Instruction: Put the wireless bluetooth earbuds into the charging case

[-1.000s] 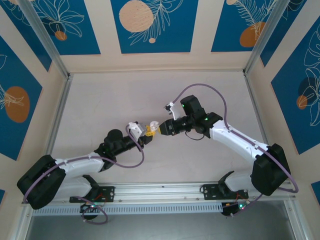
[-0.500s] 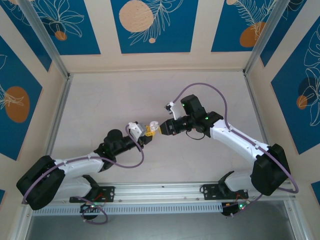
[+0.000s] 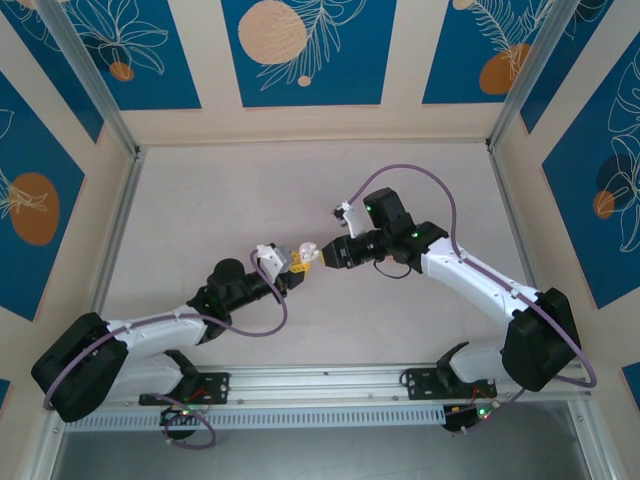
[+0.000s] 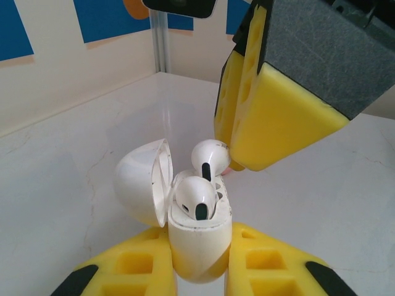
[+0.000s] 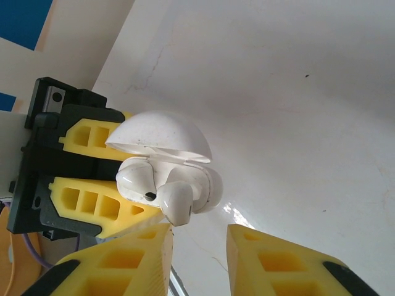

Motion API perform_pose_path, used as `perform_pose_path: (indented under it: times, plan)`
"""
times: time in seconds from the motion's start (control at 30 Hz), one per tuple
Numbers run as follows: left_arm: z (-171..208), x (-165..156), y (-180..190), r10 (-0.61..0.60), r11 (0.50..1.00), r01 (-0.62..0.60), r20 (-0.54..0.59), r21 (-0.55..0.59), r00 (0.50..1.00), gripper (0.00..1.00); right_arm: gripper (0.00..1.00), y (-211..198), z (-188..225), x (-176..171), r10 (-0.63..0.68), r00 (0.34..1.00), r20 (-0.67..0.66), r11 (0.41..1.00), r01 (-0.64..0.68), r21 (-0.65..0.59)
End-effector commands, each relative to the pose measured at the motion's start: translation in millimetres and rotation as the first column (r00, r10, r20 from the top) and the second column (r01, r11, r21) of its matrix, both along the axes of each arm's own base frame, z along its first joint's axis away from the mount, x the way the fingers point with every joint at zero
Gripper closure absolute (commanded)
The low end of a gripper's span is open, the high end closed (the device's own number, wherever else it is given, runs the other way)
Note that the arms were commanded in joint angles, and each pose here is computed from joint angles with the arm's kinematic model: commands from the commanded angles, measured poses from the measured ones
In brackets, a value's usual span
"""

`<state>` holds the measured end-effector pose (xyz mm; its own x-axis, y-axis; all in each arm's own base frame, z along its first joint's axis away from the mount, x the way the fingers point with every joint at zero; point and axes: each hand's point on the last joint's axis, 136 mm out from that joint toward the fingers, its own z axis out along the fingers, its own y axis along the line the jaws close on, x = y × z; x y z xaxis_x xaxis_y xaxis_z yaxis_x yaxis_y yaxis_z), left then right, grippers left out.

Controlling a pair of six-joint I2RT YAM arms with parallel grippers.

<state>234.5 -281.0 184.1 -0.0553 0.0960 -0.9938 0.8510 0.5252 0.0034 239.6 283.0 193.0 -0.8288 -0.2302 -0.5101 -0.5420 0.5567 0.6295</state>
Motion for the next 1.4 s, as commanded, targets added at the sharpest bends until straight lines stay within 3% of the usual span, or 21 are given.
perform_pose_path:
  times: [0.0, 0.57, 0.8, 0.9, 1.37]
  plan:
    - [19.3, -0.7, -3.3, -0.005, 1.000, 0.007, 0.054, -0.026, 0.999, 0.82, 0.70, -0.6, 15.3, 3.6, 0.000, 0.999, 0.032, 1.000, 0.000, 0.022]
    - [21.9, -3.1, -3.5, -0.016, 0.999, 0.018, 0.060, -0.029, 0.998, 0.82, 0.76, -0.1, 25.1, 7.0, -0.001, 0.999, 0.037, 0.997, -0.002, 0.074]
    - [27.8, -16.8, -12.5, -0.114, 0.992, 0.117, 0.070, -0.045, 0.991, 0.82, 0.50, -8.4, 45.5, 12.8, 0.008, 0.999, 0.050, 0.984, -0.017, 0.175]
    - [30.2, -22.3, -18.0, -0.161, 0.985, 0.165, 0.067, -0.052, 0.985, 0.82, 0.44, -6.1, 55.4, 11.1, 0.041, 0.997, 0.062, 0.973, -0.054, 0.224]
    - [41.8, -29.6, -30.3, -0.246, 0.964, 0.252, 0.078, -0.085, 0.966, 0.81, 0.42, 13.6, 56.0, -6.7, 0.212, 0.977, -0.019, 0.930, -0.195, 0.311]
